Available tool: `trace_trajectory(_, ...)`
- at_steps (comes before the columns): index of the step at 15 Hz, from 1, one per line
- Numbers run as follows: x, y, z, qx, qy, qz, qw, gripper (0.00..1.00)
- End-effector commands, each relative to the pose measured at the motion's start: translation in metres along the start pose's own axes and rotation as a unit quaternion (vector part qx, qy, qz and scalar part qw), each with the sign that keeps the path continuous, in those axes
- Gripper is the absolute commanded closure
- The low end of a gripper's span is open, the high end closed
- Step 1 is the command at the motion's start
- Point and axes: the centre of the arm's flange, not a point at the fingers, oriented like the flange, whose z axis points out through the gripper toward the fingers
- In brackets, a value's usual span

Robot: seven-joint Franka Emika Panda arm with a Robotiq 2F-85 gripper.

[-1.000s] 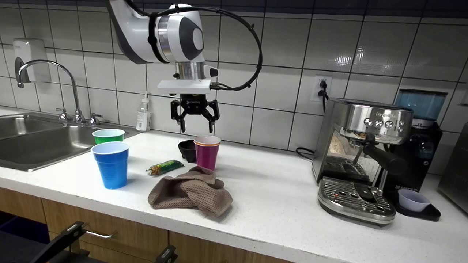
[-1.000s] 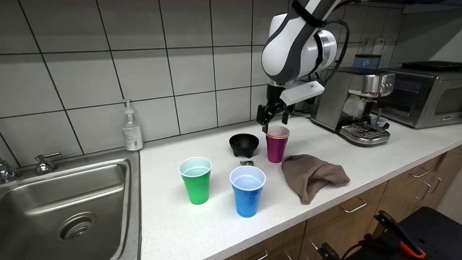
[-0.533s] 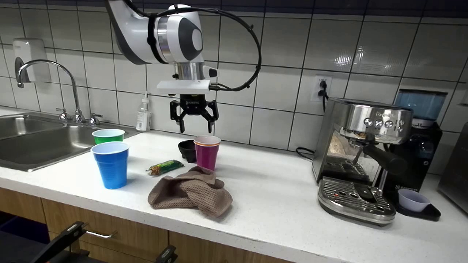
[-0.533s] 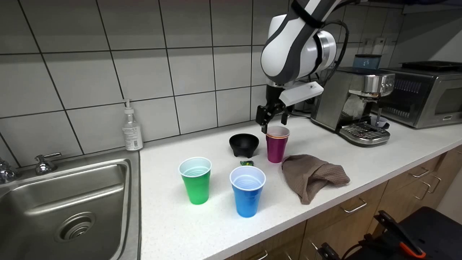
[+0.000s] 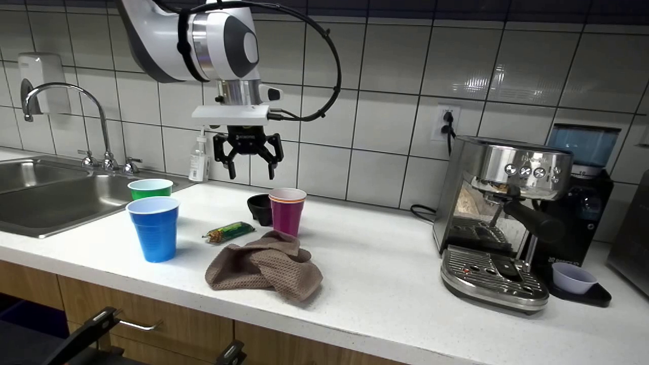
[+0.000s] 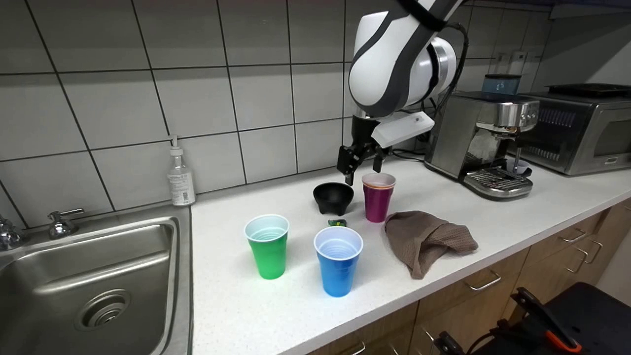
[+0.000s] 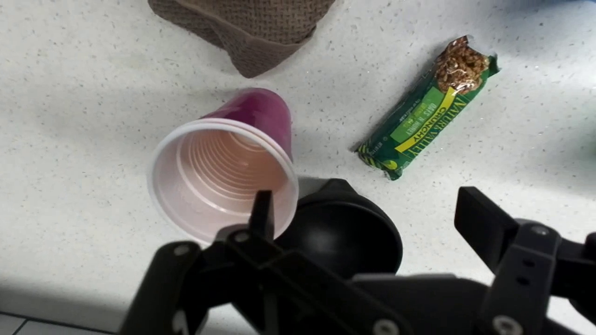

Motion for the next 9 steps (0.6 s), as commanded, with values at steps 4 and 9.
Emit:
trace_trajectory(4,-0.025,-0.036,-0.028,-0.010,0.012,0.017,0.9997,0.00)
trace_trajectory(9,-0.021,-0.042,-0.017,0.001,0.004,0.005,1.0000,0.00)
